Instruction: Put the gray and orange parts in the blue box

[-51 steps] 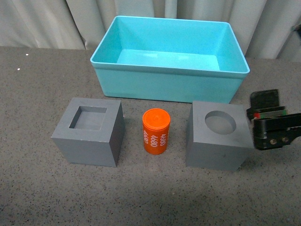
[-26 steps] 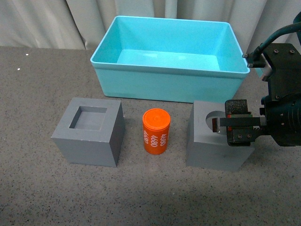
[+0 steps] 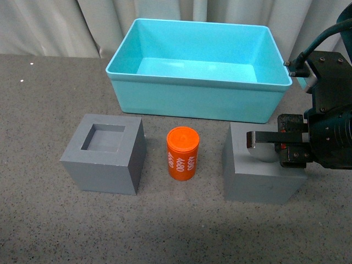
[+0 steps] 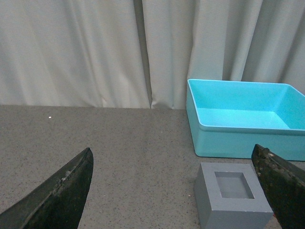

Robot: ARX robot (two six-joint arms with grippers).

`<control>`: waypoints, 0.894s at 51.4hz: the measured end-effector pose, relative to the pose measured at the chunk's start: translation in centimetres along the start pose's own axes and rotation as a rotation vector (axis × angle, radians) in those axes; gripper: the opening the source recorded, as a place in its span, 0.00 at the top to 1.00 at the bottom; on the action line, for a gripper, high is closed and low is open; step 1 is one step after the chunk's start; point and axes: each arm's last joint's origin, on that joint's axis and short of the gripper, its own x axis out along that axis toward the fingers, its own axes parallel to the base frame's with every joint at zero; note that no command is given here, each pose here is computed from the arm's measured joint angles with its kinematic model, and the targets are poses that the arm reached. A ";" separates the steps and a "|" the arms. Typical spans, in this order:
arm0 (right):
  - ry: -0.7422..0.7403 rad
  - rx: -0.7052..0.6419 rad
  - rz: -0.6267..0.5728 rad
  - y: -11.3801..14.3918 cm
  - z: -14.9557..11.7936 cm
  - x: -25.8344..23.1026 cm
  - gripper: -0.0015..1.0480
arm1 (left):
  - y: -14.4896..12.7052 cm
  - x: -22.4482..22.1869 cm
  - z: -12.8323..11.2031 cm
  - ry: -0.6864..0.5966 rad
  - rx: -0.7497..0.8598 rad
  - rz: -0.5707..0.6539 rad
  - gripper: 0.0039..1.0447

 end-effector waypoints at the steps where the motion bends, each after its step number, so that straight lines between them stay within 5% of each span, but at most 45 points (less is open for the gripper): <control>1: 0.000 0.001 0.000 0.0 0.0 0.0 0.83 | 0.0 0.0 0.0 0.000 0.000 0.000 0.06; 10: -0.030 0.002 0.002 -0.6 0.5 -1.6 0.83 | 0.0 0.0 0.0 0.000 0.000 0.000 0.06; 28: -0.372 -0.003 0.098 -1.0 7.5 -8.6 0.84 | 0.0 0.0 0.0 0.000 0.000 0.000 0.06; 46: -0.372 -0.057 0.124 0.1 13.9 -2.8 0.84 | 0.0 0.0 0.0 0.000 0.000 0.000 0.06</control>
